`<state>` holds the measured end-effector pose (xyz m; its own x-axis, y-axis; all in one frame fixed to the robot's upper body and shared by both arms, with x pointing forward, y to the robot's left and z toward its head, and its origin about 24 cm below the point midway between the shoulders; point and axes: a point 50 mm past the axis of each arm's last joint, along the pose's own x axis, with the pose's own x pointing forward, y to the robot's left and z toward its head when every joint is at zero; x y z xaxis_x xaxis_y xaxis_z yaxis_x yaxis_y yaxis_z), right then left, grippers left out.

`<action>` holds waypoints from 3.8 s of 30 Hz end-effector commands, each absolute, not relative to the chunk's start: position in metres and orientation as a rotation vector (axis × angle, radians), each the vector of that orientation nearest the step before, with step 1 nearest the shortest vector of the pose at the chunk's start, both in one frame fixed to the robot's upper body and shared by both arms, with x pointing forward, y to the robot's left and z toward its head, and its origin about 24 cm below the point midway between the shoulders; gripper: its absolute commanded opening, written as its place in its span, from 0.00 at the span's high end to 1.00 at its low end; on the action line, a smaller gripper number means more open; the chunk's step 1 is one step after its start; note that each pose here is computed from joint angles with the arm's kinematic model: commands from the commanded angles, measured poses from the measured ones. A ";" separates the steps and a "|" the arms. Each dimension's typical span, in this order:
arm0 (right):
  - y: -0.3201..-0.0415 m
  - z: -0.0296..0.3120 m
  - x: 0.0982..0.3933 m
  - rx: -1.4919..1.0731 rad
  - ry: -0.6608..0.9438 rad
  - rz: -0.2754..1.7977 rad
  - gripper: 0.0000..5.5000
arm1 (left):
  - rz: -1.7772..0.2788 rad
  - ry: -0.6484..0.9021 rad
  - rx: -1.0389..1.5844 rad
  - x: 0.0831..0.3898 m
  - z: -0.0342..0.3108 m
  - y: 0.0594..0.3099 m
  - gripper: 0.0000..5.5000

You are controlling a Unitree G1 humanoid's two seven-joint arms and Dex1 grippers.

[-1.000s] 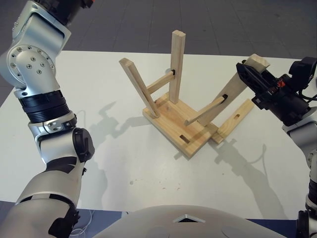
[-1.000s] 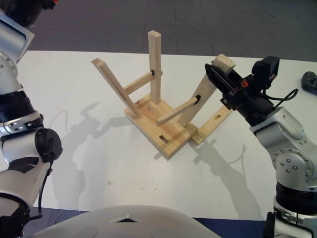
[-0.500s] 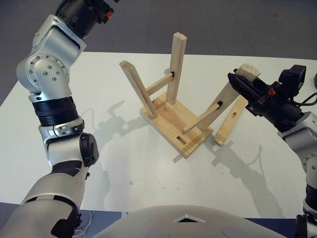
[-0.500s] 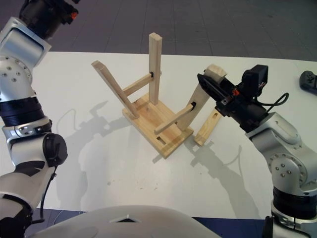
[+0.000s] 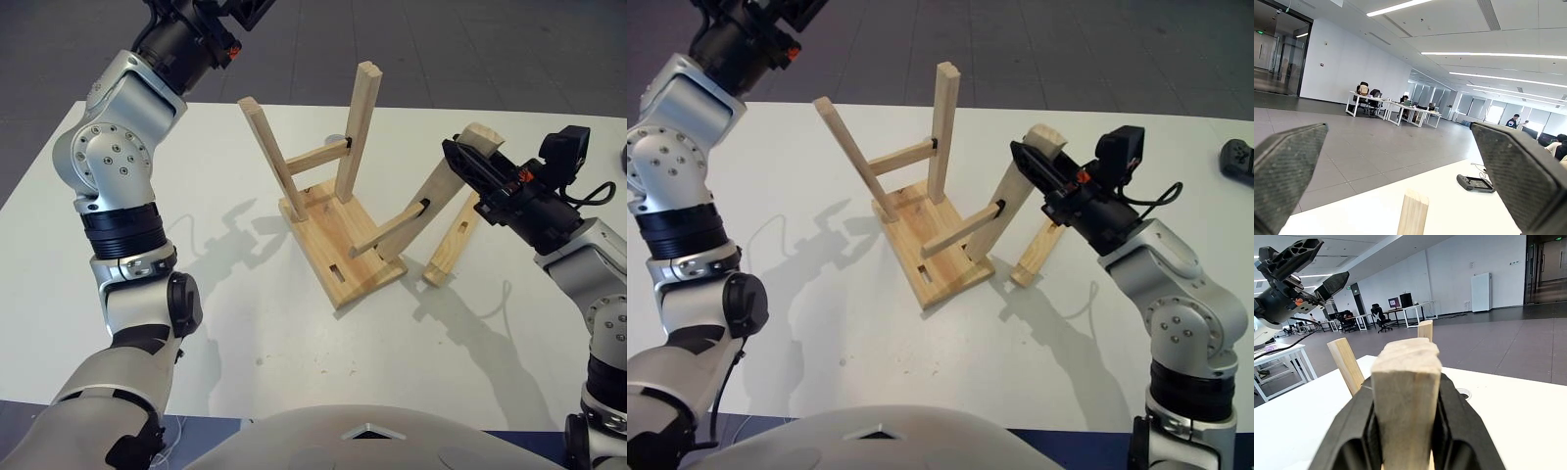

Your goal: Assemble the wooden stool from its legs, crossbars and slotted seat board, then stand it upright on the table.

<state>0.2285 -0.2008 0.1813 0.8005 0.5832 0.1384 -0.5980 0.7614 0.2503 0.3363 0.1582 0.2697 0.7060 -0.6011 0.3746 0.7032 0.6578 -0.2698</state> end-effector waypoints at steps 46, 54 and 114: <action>-0.188 0.158 0.213 0.234 0.087 0.473 0.81 | -0.742 -0.228 -0.402 0.334 0.258 0.153 0.02; -0.190 0.145 0.206 0.239 0.137 0.436 0.81 | -0.740 -0.221 -0.401 0.335 0.256 0.152 0.02; -0.201 0.291 0.246 0.416 -0.364 0.498 0.23 | -0.725 -0.200 -0.427 0.340 0.249 0.157 0.02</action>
